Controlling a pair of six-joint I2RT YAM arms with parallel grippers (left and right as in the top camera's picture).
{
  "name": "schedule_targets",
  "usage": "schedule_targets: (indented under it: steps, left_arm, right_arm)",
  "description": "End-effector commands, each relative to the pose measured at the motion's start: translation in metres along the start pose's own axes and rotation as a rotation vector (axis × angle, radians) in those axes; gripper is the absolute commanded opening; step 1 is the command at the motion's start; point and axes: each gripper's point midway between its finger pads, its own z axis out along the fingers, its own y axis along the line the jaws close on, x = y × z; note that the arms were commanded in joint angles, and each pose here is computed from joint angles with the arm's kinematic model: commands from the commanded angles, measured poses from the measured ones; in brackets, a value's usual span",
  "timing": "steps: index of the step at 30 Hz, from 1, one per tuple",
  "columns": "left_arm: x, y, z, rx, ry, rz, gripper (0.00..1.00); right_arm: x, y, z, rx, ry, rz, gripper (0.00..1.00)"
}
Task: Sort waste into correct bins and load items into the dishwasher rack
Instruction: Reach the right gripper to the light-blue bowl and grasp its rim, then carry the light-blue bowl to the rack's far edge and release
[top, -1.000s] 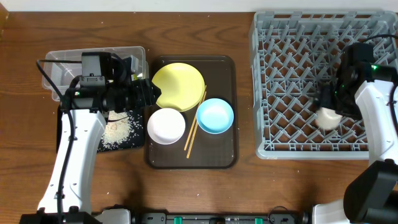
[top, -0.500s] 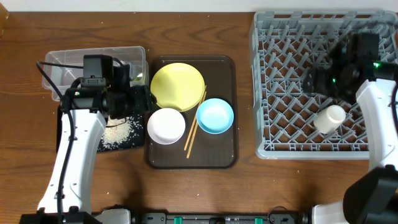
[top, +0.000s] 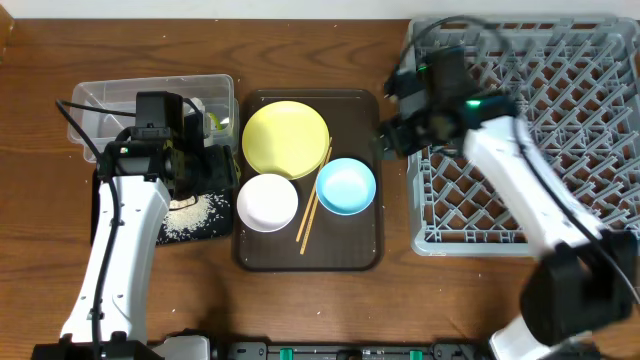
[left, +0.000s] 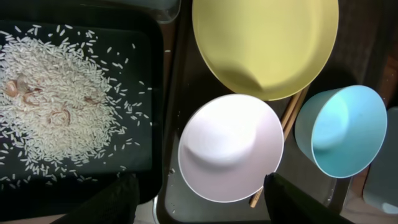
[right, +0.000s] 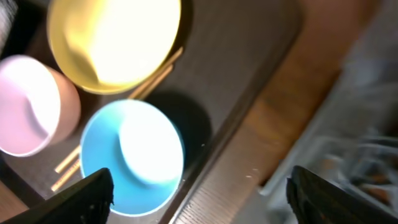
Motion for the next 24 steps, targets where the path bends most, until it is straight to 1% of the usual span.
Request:
schedule_targets:
  steps: [1,3,5,7,8,10,11,12,14,16,17,21,24]
  left_arm:
    - [-0.002,0.003,-0.003,-0.014,-0.011,0.007,0.67]
    - [-0.002,0.003,-0.003,-0.014,-0.011,0.007,0.68]
    - [-0.002,0.003,-0.003,-0.014,-0.012,0.007,0.67]
    - [-0.002,0.003,-0.003,-0.014,-0.012,0.007,0.68]
    - [-0.002,0.003,-0.003,-0.014,-0.012,0.007,0.68]
    - [-0.002,0.003,-0.003,-0.014,-0.012,0.007,0.67]
    - [-0.002,0.003,-0.003,-0.014,-0.012,0.007,0.68]
    - [-0.002,0.003,-0.003,-0.014,-0.012,0.007,0.68]
    - [-0.002,0.003,-0.003,-0.014,-0.012,0.007,0.68]
    - [-0.002,0.003,-0.003,-0.014,-0.012,0.007,0.68]
    - [-0.002,0.003,-0.003,-0.013,-0.012,0.007,0.68]
    - [-0.002,0.003,-0.003,-0.013,-0.012,0.007,0.68]
    - [-0.002,0.003,-0.003,-0.013,-0.012,0.007,0.68]
  right_arm:
    - [0.016,0.01,0.039,-0.006,0.102,-0.043,0.82]
    - [0.026,0.013,0.057,-0.016,0.152,-0.027,0.82]
    - [0.037,0.016,0.075,-0.025,0.201,-0.023,0.78]
    - [0.047,0.02,0.088,-0.033,0.24,-0.026,0.7]
    - [0.051,0.021,0.094,-0.036,0.256,-0.028,0.64]
    - [0.056,0.021,0.102,-0.038,0.275,-0.025,0.45]
    - [0.056,0.021,0.103,-0.037,0.277,-0.024,0.39]
    - [0.056,0.02,0.103,-0.033,0.274,-0.019,0.28]
    - [0.05,0.013,0.1,0.002,0.255,0.001,0.18]
    - [0.042,0.006,0.093,0.05,0.229,0.012,0.04]
    - [0.036,0.001,0.088,0.085,0.209,0.013,0.01]
    - [0.003,-0.02,0.053,0.223,0.103,-0.002,0.01]
    - [-0.03,-0.039,0.014,0.345,-0.022,-0.005,0.01]
